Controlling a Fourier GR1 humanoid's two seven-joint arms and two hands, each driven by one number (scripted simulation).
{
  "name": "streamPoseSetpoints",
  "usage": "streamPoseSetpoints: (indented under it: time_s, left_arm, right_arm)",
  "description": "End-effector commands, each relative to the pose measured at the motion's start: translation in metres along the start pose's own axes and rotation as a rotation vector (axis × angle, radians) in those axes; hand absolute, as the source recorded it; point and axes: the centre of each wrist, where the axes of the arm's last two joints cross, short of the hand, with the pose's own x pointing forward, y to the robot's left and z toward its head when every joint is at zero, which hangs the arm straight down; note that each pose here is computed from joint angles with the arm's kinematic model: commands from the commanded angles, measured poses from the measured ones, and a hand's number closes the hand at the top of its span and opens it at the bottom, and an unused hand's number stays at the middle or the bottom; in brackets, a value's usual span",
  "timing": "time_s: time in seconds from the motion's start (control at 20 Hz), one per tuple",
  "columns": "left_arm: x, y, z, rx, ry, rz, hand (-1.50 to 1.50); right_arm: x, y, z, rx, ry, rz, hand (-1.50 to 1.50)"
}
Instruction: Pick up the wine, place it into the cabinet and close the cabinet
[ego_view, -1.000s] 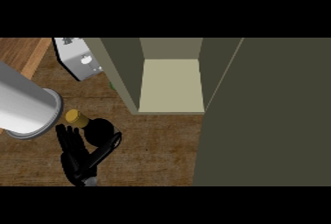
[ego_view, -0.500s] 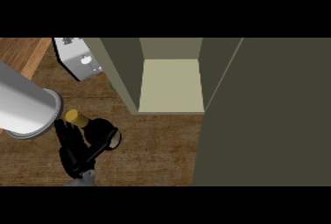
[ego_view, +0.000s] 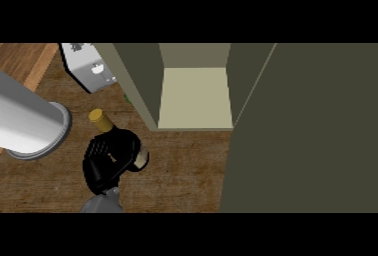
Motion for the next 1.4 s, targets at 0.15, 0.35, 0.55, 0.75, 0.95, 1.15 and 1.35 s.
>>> streamPoseSetpoints:
  time_s: [0.15,0.35,0.55,0.75,0.95,1.15,1.35]
  left_arm:
    - [0.006,0.018,-0.022,-0.163,-0.032,-0.194,1.5]
    - [0.021,0.06,-0.03,-0.541,0.049,-0.172,1.5]
    - [0.035,0.079,-0.055,-0.66,0.014,-0.109,1.5]
    - [0.046,0.09,-0.045,-0.66,-0.1,-0.135,1.5]
    - [0.067,0.068,-0.049,-0.662,-0.19,-0.086,1.5]
    - [0.085,0.043,-0.046,-0.739,-0.13,-0.002,1.5]
    - [0.115,0.021,-0.036,-0.775,-0.104,0.047,1.5]
  right_arm:
    - [0.018,0.001,0.017,0.011,-0.035,-0.016,-1.5]
    - [0.013,0.002,0.005,0.012,-0.033,-0.034,-1.5]
    - [0.008,0.007,0.013,0.023,-0.037,-0.029,-1.5]
    - [0.024,-0.005,0.031,0.035,-0.037,-0.024,-1.5]
    - [0.018,-0.008,0.019,0.011,-0.026,-0.028,-1.5]
    - [0.018,-0.001,0.026,0.006,-0.044,-0.03,-1.5]
    - [0.025,-0.005,0.026,0.011,-0.041,-0.025,-1.5]
